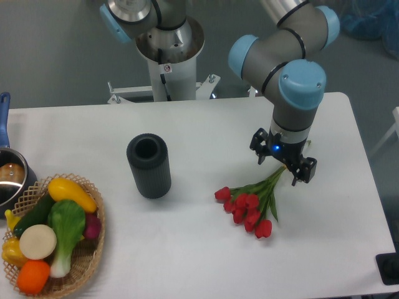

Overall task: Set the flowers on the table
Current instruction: 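Raise the open gripper up away from the tulips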

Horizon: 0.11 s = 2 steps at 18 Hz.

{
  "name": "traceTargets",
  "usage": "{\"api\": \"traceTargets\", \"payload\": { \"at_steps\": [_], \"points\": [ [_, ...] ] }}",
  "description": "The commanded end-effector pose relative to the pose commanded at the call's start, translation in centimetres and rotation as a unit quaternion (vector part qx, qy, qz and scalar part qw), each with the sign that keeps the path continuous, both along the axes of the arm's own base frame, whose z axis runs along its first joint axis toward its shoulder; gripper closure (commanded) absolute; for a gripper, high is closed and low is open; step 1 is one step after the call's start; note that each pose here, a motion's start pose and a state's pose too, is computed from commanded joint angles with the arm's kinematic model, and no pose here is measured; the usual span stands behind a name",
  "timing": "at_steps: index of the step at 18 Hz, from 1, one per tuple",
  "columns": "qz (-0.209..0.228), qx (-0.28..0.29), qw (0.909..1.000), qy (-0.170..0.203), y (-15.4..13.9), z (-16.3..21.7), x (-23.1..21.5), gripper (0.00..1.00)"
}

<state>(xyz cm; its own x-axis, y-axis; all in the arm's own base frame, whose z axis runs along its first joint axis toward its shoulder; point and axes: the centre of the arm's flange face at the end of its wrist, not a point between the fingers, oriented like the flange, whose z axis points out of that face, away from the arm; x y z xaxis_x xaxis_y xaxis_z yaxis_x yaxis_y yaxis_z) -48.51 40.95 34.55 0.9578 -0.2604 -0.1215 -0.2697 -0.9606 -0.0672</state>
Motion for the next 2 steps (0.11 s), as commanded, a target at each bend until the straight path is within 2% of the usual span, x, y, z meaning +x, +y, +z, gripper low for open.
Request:
{"api": "traceTargets", "payload": {
  "at_steps": [2],
  "points": [
    [0.0,0.001,1.0,0.003,-0.03,0.22,0.02,0.0]
  ]
}}
